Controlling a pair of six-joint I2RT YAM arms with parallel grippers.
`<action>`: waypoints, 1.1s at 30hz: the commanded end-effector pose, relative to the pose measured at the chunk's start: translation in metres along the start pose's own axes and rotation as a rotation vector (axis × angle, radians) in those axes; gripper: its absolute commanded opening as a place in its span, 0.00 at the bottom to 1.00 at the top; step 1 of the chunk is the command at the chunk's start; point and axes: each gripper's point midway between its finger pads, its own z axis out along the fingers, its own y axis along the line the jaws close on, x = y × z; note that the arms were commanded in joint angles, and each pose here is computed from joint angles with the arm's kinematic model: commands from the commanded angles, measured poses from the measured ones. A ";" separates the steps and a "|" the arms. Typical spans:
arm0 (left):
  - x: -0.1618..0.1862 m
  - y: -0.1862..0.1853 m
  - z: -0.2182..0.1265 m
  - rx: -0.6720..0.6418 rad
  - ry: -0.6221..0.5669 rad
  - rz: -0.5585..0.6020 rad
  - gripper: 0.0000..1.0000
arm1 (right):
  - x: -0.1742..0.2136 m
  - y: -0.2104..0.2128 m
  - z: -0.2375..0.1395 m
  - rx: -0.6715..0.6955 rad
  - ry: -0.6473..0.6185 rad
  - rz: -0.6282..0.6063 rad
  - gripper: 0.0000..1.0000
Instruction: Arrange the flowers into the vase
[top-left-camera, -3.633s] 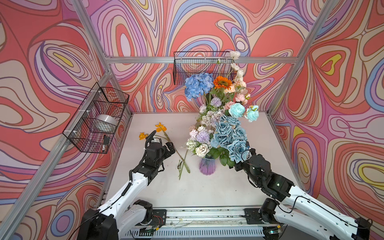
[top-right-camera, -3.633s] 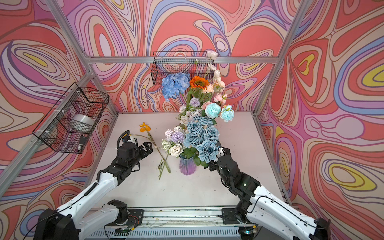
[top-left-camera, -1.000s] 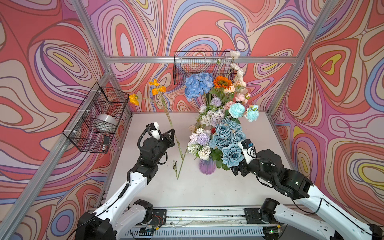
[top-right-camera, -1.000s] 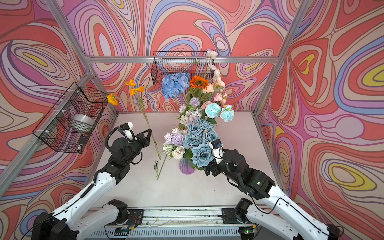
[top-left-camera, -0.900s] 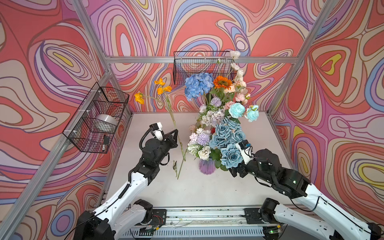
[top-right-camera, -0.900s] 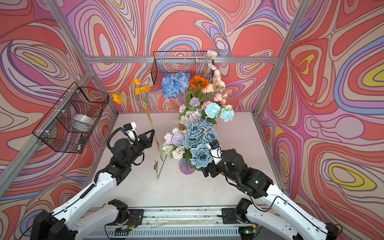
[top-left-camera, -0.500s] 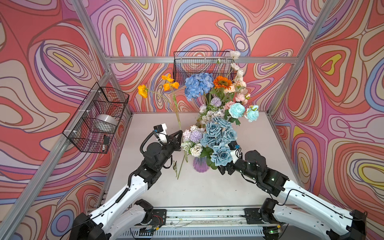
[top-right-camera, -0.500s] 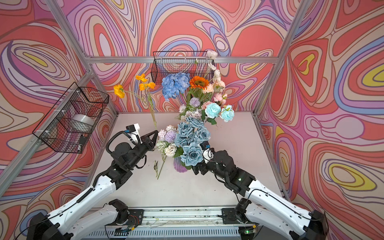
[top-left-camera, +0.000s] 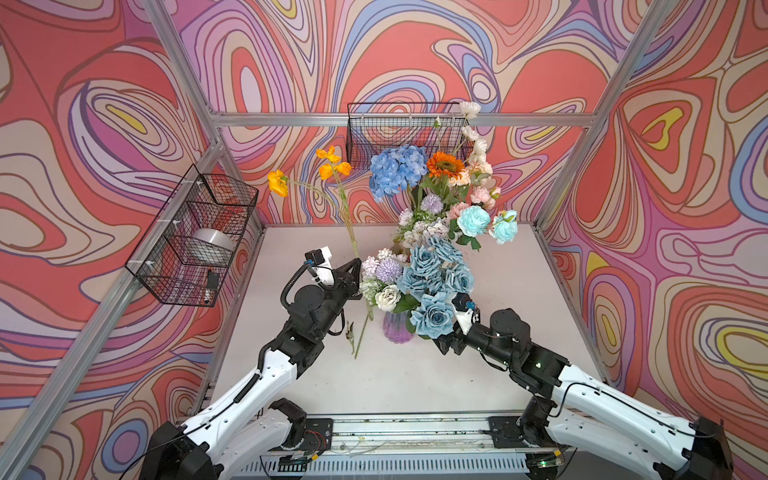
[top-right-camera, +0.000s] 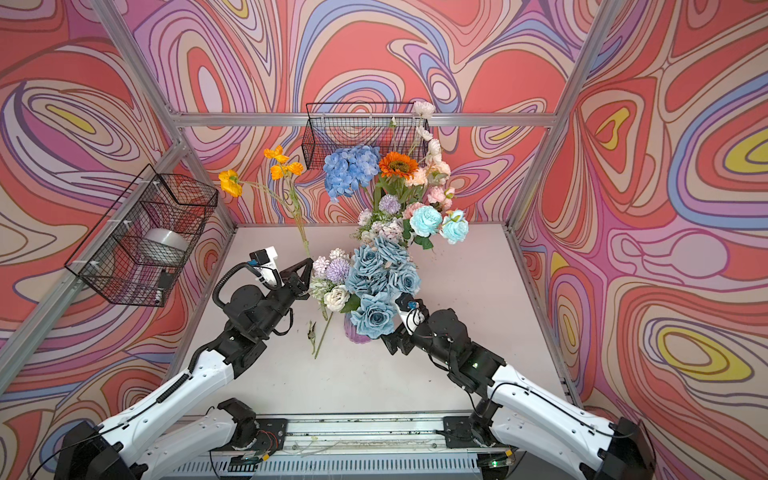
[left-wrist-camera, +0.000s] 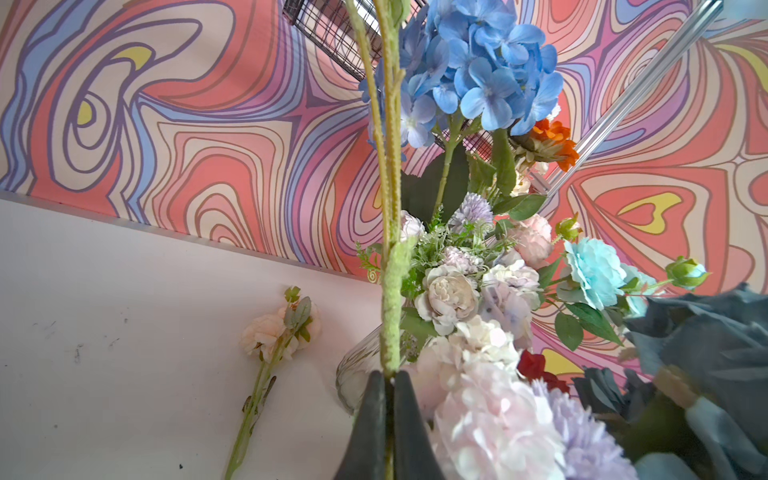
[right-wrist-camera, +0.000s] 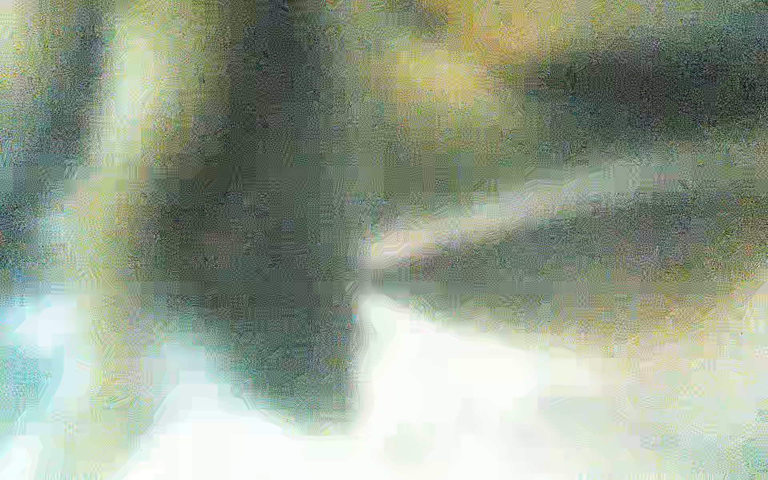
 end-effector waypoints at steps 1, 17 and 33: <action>-0.011 -0.001 0.000 -0.019 -0.044 0.006 0.00 | 0.029 -0.006 -0.002 0.037 0.049 -0.013 0.93; -0.012 0.008 0.001 -0.084 -0.026 0.052 0.00 | -0.020 0.008 0.021 -0.022 -0.259 0.007 0.95; -0.010 0.001 -0.005 -0.032 -0.025 0.092 0.00 | -0.084 -0.001 0.062 0.125 -0.528 -0.134 0.96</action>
